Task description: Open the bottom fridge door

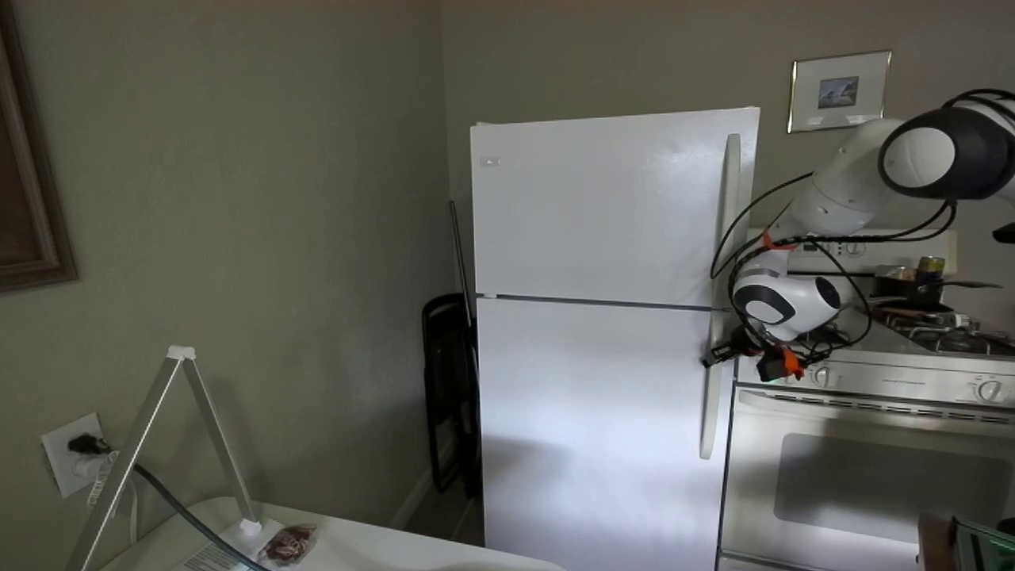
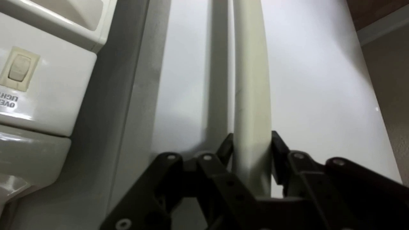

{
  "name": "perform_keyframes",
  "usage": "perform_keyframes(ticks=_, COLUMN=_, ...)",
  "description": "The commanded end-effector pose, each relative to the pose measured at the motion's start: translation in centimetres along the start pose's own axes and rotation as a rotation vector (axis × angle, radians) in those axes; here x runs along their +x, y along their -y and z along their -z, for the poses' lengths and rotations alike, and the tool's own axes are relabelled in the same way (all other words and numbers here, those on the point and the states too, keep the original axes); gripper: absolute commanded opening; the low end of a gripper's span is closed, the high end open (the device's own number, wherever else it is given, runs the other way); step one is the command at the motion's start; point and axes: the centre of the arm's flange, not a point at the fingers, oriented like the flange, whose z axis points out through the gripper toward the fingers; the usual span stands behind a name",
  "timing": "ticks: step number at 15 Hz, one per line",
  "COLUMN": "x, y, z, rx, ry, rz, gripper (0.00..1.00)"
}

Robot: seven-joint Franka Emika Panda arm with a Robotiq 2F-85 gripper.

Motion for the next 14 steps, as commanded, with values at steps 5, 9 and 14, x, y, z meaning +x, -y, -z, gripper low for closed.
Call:
perform_keyframes(ticks=5, x=-4.1, y=6.9, z=3.4, rx=0.125, ry=0.121, rz=0.100, gripper=0.07)
perform_keyframes(ticks=9, x=-4.5, y=8.1, z=3.9, rx=0.142, ry=0.135, rz=0.166, gripper=0.07)
perform_keyframes(ticks=14, x=-7.5, y=13.4, z=7.6, rx=0.193, ry=0.204, rz=0.169, gripper=0.07)
